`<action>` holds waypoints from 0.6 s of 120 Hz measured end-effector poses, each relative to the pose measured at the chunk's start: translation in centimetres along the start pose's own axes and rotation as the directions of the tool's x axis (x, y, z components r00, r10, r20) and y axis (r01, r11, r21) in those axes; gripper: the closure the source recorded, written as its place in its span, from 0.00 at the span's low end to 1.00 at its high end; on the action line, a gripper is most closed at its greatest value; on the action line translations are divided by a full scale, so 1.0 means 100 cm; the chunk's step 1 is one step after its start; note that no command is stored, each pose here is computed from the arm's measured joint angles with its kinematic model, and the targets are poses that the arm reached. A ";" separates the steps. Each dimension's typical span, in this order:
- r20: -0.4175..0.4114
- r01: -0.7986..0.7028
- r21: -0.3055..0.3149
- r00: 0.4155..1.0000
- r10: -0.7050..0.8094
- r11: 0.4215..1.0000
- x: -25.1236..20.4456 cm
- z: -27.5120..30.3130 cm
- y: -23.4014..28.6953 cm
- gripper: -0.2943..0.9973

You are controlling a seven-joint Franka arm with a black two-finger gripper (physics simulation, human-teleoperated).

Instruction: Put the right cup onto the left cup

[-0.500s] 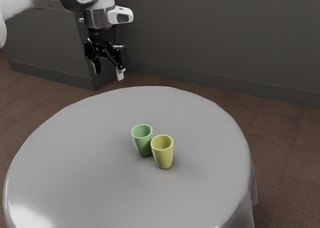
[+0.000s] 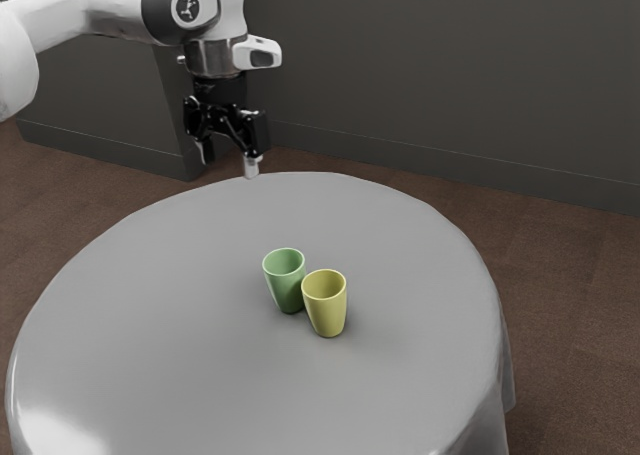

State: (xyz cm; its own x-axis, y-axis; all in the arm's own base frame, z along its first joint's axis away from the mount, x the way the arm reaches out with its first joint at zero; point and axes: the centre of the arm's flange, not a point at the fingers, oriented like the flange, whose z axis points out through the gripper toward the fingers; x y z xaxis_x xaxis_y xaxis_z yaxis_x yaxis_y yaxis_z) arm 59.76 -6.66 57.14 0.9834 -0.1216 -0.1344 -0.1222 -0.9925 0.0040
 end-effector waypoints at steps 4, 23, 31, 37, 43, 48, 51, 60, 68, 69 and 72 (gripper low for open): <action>0.004 -0.007 0.001 1.000 0.007 1.000 0.003 0.005 0.004 0.23; 0.013 -0.038 0.005 0.999 0.038 0.999 0.020 0.028 0.019 0.23; 0.016 -0.047 0.006 0.999 0.047 0.999 0.026 0.039 0.023 0.23; 0.016 -0.055 0.006 0.998 0.054 0.998 0.029 0.047 0.027 0.23; 0.012 -0.065 0.007 0.998 0.065 0.998 0.032 0.053 0.033 0.23; 0.010 -0.073 0.007 0.997 0.073 0.997 0.034 0.059 0.038 0.23; 0.010 -0.077 0.006 0.997 0.077 0.997 0.034 0.062 0.040 0.23; 0.006 -0.091 0.006 0.996 0.091 0.996 0.034 0.072 0.048 0.23; -0.003 -0.104 0.008 0.995 0.104 0.995 0.034 0.079 0.057 0.23; -0.004 -0.106 0.008 0.994 0.106 0.994 0.034 0.079 0.057 0.23; -0.008 -0.111 0.008 0.994 0.111 0.994 0.035 0.081 0.061 0.23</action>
State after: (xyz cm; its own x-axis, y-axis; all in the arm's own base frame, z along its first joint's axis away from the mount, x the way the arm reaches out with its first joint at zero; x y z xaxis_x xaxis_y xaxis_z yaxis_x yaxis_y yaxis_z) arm 61.33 -13.00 48.63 0.9649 -0.2310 -0.1250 -0.2315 -0.9728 0.0106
